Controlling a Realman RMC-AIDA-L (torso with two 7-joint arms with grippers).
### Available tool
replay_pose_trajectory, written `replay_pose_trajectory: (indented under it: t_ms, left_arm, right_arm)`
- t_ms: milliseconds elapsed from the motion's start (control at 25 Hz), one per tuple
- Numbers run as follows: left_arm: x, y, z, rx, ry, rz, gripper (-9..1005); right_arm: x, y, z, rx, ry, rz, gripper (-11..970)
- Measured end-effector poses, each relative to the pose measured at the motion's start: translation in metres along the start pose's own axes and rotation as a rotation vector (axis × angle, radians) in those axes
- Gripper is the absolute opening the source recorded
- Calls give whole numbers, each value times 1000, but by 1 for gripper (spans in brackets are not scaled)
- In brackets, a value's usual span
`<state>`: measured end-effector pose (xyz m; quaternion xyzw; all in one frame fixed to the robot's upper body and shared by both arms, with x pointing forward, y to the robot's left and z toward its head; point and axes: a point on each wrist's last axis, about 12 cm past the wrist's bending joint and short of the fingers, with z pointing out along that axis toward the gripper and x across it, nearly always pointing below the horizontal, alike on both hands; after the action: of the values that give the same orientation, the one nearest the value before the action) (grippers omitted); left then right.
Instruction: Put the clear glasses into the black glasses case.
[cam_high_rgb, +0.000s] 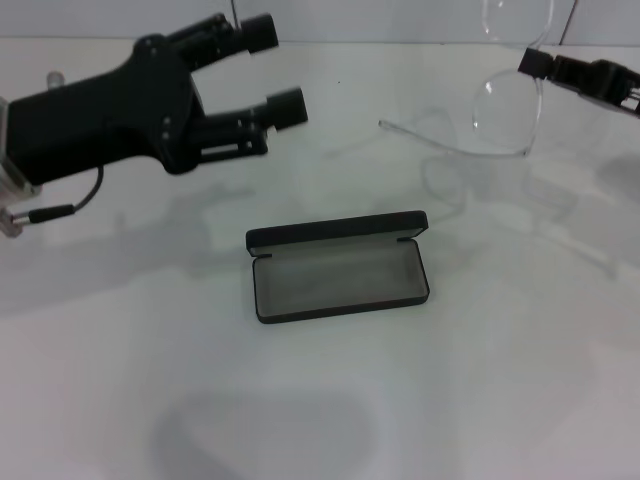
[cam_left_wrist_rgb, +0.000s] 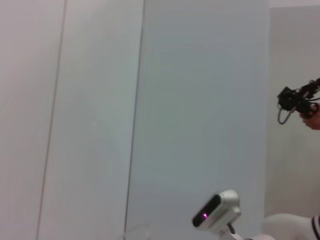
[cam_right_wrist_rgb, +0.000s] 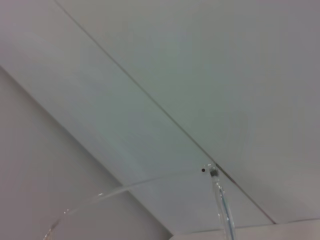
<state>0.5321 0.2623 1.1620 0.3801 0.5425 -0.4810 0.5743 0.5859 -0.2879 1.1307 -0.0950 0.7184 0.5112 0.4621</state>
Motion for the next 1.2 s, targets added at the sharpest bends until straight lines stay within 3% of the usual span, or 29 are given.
replay_pose_trajectory:
  t_ms: [120, 360, 560, 760, 1000, 1080, 1200]
  left_arm:
    - [-2, 3, 0, -18, -2, 6, 863]
    - [-13, 14, 9, -35, -27, -15, 698]
    - [-28, 26, 23, -58, -63, 17, 449]
    - [-40, 44, 42, -111, -57, 53, 353]
    - [-40, 50, 57, -116, -44, 87, 238]
    - [-35, 49, 60, -109, -44, 86, 44]
    - [-29, 47, 64, -97, -49, 78, 46]
  right_arm:
    - [2, 1, 1, -11, 12, -15, 64]
    - [5, 1, -1, -12, 15, -30, 64]
    - [9, 3, 0, -27, 33, -40, 64]
    - [13, 8, 3, -66, 65, -58, 63]
    - [14, 14, 5, -124, 68, -56, 63]
    - [15, 16, 5, -140, 59, -44, 63]
    - [16, 17, 9, -159, 45, -15, 63]
